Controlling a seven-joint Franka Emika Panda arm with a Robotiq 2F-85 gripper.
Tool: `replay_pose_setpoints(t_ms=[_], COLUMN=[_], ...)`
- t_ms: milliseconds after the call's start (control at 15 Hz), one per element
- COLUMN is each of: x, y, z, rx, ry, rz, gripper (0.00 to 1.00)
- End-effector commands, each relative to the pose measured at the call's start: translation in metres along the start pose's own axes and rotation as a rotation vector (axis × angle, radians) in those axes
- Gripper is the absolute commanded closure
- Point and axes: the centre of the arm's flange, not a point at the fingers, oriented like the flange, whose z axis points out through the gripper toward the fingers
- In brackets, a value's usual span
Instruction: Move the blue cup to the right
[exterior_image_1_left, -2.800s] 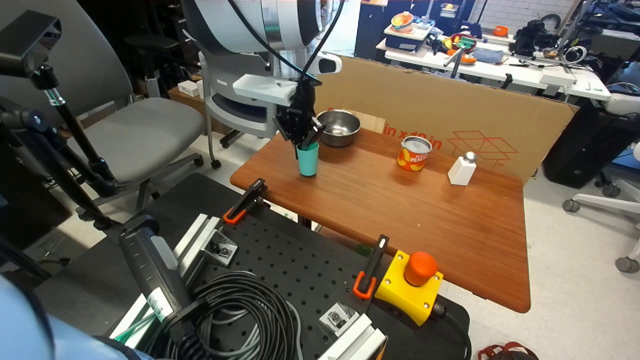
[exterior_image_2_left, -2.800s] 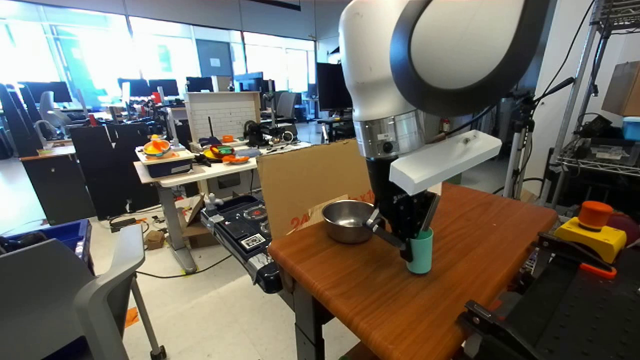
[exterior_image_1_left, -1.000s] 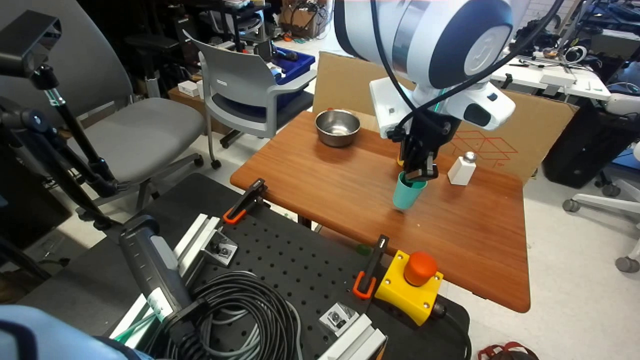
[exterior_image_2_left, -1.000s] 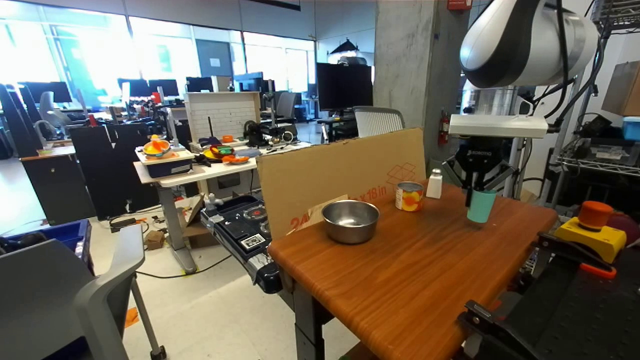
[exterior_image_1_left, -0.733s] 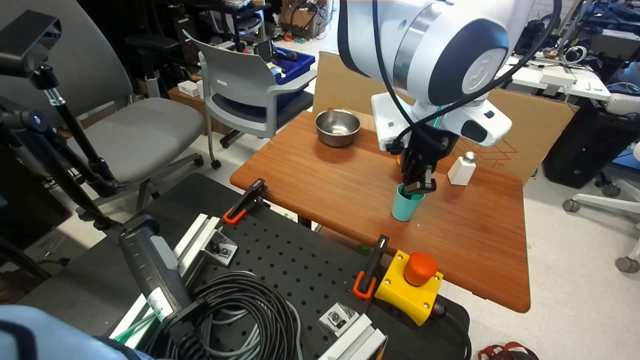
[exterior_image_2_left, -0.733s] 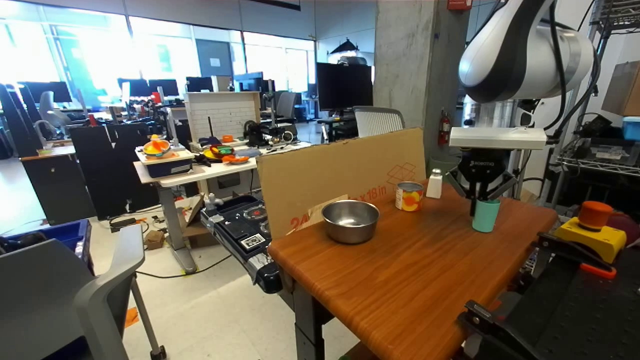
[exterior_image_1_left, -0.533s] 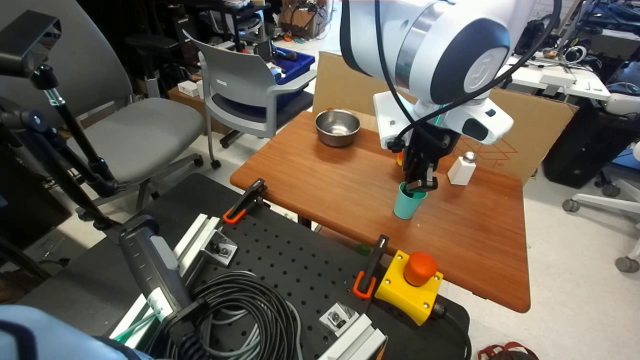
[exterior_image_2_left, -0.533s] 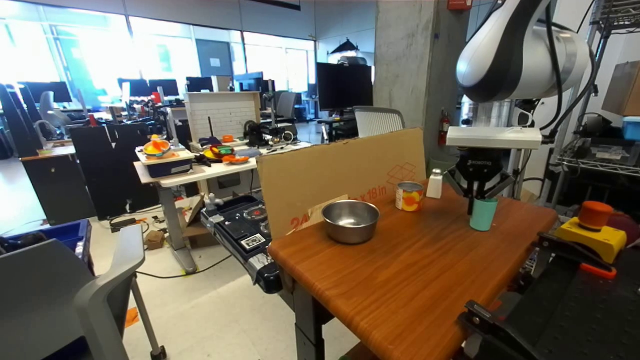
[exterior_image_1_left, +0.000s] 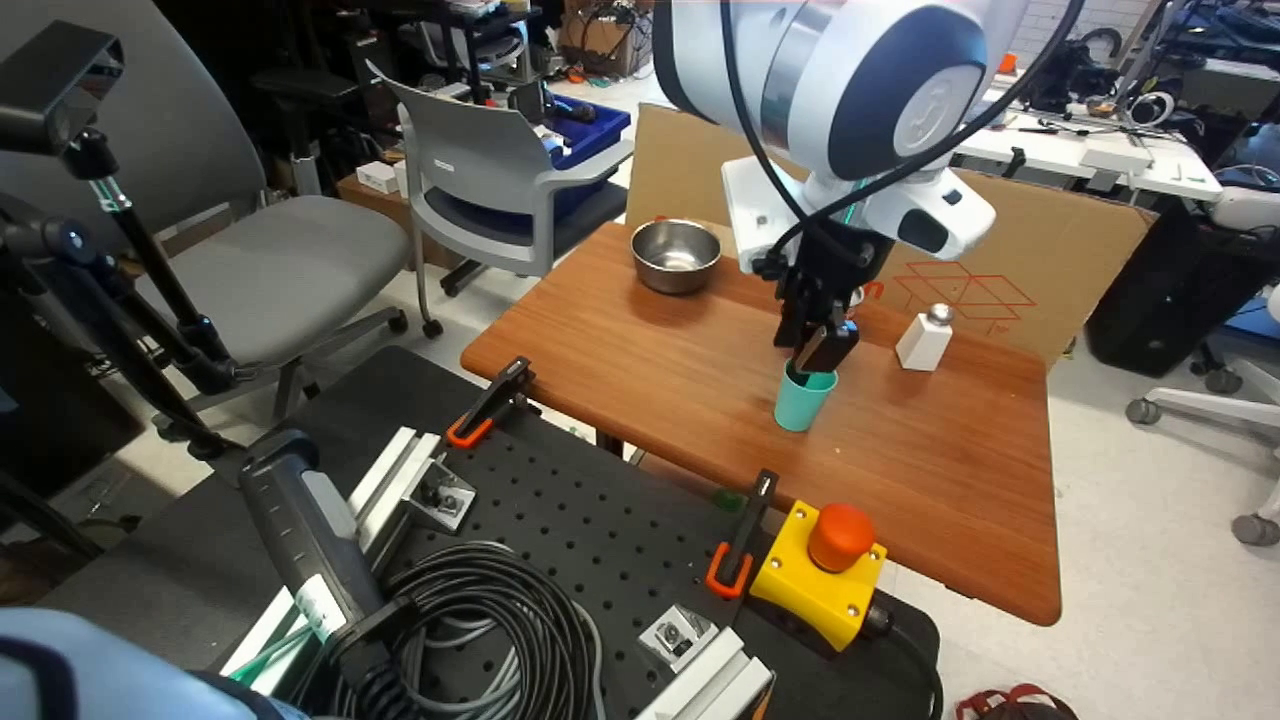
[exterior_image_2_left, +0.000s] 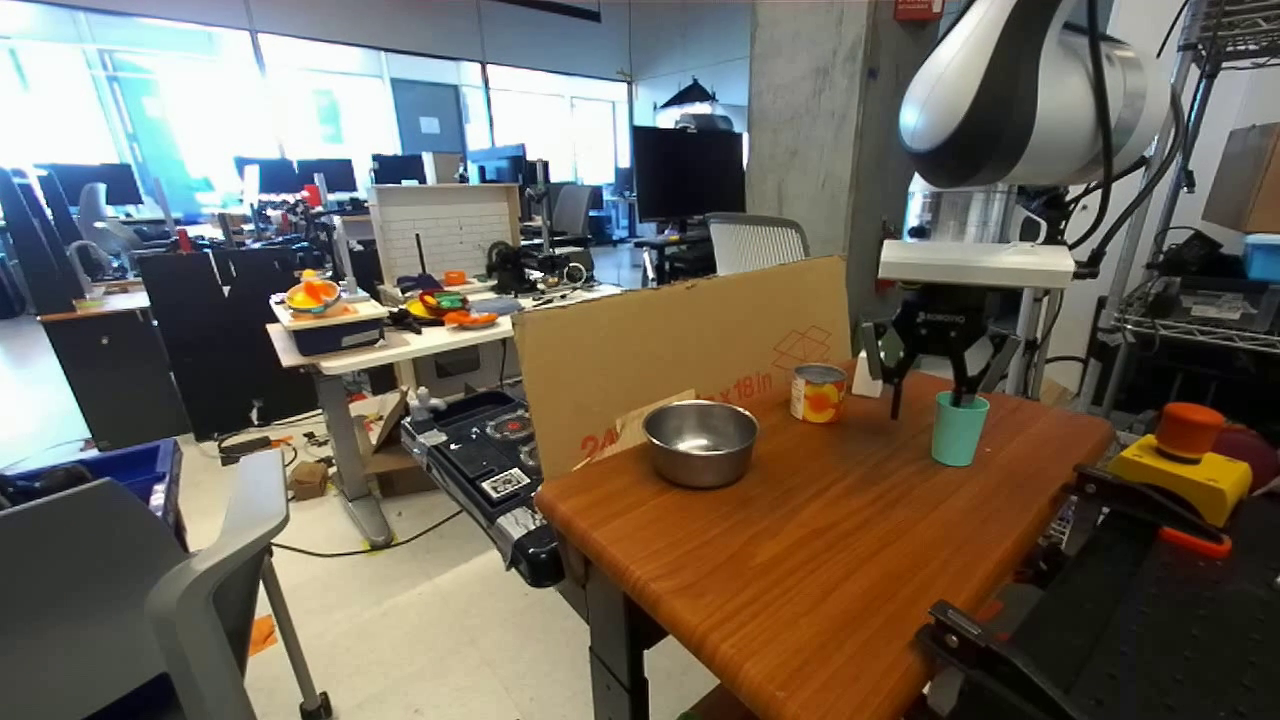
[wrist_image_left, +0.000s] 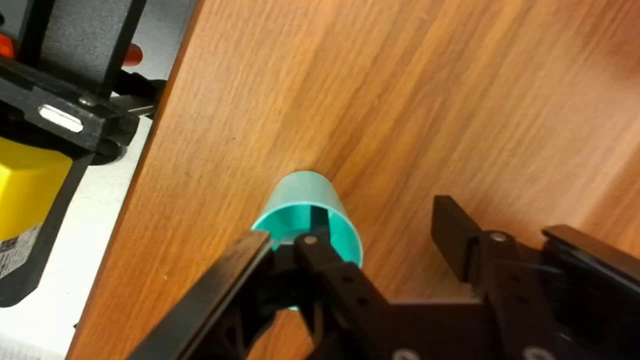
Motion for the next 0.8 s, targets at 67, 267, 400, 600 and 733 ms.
replay_pose_setpoints(t_ms=[67, 267, 400, 600, 733], x=[-0.052, -0.092, -0.119, -0.127, -0.136], y=[-0.009, -0.027, -0.041, -0.045, -0.049], z=[-0.085, -0.121, -0.129, -0.126, -0.124], rx=[0.095, 0.056, 0.009, 0.000, -0.010], ry=[-0.046, -0.128, -0.166, -0.166, -0.172], rz=[-0.143, -0.289, -0.399, -0.392, -0.417], gripper=[0.04, 0.00, 0.00, 0.00, 0.00])
